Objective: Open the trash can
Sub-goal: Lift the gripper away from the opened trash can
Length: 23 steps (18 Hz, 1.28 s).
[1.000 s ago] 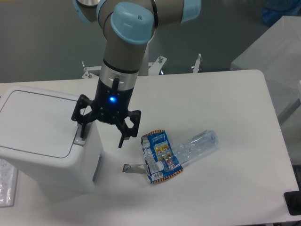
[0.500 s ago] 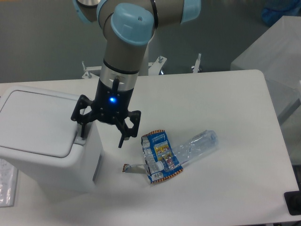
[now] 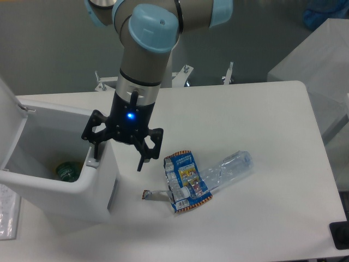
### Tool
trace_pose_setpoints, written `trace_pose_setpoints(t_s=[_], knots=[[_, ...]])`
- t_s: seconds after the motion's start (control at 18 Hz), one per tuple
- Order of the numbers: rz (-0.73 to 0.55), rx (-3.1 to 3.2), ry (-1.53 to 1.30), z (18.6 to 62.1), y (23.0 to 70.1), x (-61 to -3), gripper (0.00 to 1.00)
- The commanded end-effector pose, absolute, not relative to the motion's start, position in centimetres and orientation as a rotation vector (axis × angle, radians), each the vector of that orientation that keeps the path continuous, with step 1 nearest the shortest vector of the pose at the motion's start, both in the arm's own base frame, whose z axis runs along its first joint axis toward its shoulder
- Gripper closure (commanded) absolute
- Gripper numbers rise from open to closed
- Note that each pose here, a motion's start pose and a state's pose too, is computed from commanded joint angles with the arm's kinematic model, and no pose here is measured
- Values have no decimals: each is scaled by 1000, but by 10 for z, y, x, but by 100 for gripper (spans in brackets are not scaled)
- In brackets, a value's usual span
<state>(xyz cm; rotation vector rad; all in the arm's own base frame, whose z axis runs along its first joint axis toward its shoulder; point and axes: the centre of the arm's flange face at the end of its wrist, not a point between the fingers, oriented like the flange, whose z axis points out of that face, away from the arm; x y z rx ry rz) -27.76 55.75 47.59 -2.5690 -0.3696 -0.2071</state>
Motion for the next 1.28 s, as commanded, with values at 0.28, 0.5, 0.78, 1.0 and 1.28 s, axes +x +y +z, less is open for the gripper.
trace_pose_setpoints(t_s=[0.28,0.5,0.78,1.0,1.28], knots=[[-192,-2557,-359,483,558,-280,0],[-157,-2527,-345,498,560,-285,0],[-103,-2495,-381,501,552,-312,0],[78,-2598,-367,482,529,-343,0],[165,-2738,-149,427,506,-401,0]])
